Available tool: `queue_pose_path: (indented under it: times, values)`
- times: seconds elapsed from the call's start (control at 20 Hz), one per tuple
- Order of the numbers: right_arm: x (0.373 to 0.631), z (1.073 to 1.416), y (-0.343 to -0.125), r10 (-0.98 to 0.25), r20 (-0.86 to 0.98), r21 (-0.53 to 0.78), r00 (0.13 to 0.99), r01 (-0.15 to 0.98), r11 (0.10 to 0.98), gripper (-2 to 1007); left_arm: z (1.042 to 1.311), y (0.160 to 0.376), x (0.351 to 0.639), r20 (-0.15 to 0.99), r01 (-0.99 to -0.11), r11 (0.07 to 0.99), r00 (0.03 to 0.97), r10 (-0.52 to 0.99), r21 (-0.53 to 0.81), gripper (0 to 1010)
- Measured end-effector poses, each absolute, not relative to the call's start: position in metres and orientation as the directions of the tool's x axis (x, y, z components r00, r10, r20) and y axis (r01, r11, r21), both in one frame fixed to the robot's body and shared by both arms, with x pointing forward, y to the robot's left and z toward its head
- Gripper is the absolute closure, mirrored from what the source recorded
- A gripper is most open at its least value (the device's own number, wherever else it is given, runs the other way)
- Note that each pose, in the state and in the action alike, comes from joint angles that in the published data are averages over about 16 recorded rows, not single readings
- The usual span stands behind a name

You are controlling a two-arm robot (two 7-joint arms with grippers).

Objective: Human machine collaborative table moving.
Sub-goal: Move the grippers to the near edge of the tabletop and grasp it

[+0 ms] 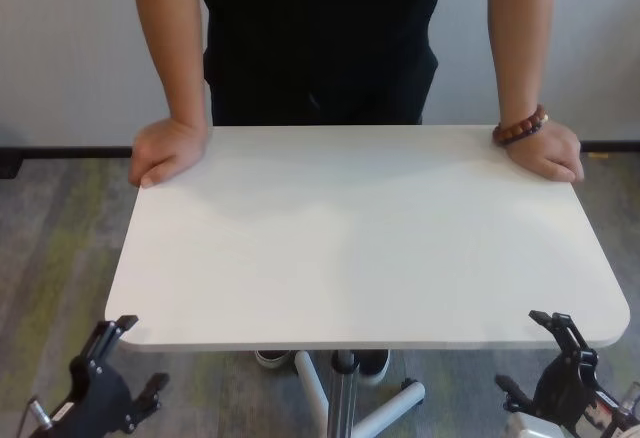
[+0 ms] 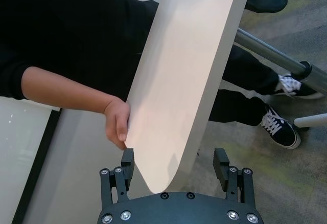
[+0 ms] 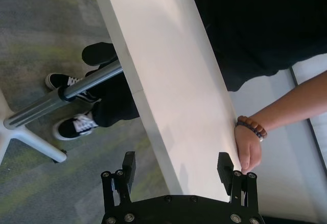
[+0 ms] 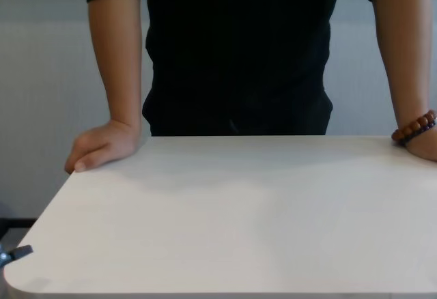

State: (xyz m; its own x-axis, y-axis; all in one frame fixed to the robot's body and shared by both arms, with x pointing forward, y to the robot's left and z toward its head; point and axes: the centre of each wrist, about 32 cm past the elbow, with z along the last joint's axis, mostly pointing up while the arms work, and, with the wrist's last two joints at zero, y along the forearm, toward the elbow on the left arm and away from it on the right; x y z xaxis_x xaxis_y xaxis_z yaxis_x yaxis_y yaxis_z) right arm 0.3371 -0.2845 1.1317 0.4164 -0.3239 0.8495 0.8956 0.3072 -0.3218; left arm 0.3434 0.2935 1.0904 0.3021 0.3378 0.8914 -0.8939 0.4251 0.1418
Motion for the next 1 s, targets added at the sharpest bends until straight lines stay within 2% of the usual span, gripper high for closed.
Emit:
queue_pose_path:
  times: [0.55,1.0]
  values:
    - [0.343,1.131,-0.289,-0.309,0.856,-0.331,0.413,0.899,0.286,0,1.083,0.278,0.358,0.908,-0.893,0.432,0.280,0.311,0.127,8]
    - [0.344,1.130,-0.290,-0.298,0.861,-0.341,0.413,0.902,0.265,0,1.076,0.275,0.373,0.924,-0.900,0.413,0.269,0.273,0.139,8]
